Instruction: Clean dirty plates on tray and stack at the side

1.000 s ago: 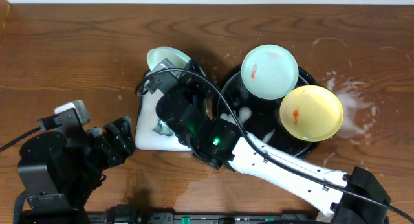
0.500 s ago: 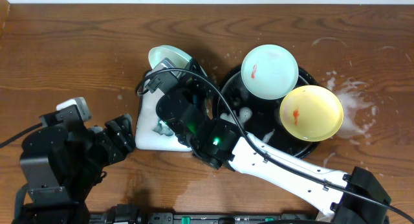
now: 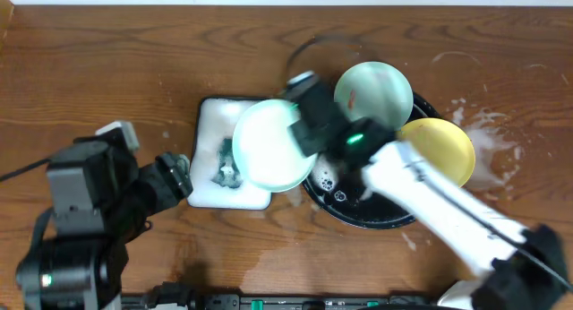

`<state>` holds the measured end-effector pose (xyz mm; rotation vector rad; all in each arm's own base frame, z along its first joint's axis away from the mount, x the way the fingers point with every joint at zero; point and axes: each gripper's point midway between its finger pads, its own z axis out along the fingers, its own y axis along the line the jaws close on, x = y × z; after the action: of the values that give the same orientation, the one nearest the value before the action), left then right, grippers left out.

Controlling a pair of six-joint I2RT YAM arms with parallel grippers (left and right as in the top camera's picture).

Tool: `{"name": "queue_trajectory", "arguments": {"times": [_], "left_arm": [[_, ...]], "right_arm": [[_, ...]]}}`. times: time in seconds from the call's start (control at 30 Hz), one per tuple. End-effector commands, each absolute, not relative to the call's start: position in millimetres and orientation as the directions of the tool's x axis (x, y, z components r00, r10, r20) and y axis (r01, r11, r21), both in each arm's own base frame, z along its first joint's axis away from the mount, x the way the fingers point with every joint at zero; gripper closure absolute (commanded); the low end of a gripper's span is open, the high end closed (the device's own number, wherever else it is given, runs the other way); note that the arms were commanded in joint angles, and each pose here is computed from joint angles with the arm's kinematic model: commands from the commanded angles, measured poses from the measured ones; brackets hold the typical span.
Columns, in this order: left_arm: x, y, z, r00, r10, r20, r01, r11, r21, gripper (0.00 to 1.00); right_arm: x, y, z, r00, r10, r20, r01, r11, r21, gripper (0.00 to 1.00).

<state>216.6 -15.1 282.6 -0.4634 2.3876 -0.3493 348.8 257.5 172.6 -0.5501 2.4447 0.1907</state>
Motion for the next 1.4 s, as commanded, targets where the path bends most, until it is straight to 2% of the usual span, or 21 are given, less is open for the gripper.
{"name": "queue_trajectory", "arguments": {"times": [0.0,0.17,0.4,0.47,0.57,0.7,0.73,0.8,0.93,1.1,1.2,1.37], "left_arm": [[222.6,-22.6,279.6,-0.754,-0.365,-0.546,-0.180,0.914,-0.363,0.24],[230.7,-29.0,270.1,-0.791,-0.358,-0.497,-0.170,0.908,-0.383,0.24],[240.2,-30.7,256.7,-0.832,-0.311,-0.459,-0.144,0.921,-0.362,0.25],[241.5,-32.7,254.9,-0.840,-0.307,-0.448,-0.138,0.919,-0.370,0.24],[242.8,-34.9,253.1,-0.847,-0.299,-0.439,-0.129,0.917,-0.376,0.24],[243.2,-34.9,252.8,-0.849,-0.286,-0.444,-0.117,0.922,-0.370,0.24],[243.3,-34.9,252.5,-0.850,-0.286,-0.443,-0.117,0.922,-0.370,0.24],[243.9,-34.8,251.7,-0.852,-0.286,-0.439,-0.119,0.922,-0.369,0.24],[245.4,-35.1,247.8,-0.861,-0.275,-0.427,-0.115,0.924,-0.364,0.24],[247.6,-48.0,239.8,-0.890,-0.226,-0.396,-0.076,0.930,-0.360,0.25],[248.2,-59.4,233.0,-0.911,-0.158,-0.381,-0.021,0.940,-0.340,0.24],[249.5,-57.8,226.7,-0.917,-0.123,-0.380,-0.015,0.961,-0.276,0.24]], "right_arm": [[337.0,238.2,211.1,-0.842,-0.095,-0.532,-0.328,0.872,0.364,0.99],[327.6,158.6,181.1,-0.946,0.034,-0.321,-0.086,0.932,0.352,0.99],[294.4,122.2,121.2,-0.988,0.050,-0.146,0.006,0.959,0.283,0.99],[284.3,110.0,98.8,-0.989,0.101,-0.107,0.074,0.971,0.228,0.99],[278.4,84.2,69.1,-0.977,0.175,-0.121,0.163,0.981,0.101,0.99],[283.5,89.7,46.8,-0.970,0.180,-0.165,0.156,0.977,0.147,0.99],[288.1,88.6,44.0,-0.965,0.182,-0.191,0.156,0.977,0.145,0.95],[300.1,90.6,44.6,-0.954,0.176,-0.244,0.139,0.977,0.161,0.78],[316.2,111.5,69.5,-0.950,0.061,-0.306,-0.013,0.972,0.235,0.66],[329.1,114.6,122.7,-0.928,-0.070,-0.365,-0.149,0.969,0.195,0.61],[330.0,115.3,145.5,-0.926,-0.094,-0.367,-0.173,0.967,0.188,0.60],[296.2,107.0,122.3,-0.980,-0.020,-0.199,-0.060,0.979,0.196,0.55]]}}
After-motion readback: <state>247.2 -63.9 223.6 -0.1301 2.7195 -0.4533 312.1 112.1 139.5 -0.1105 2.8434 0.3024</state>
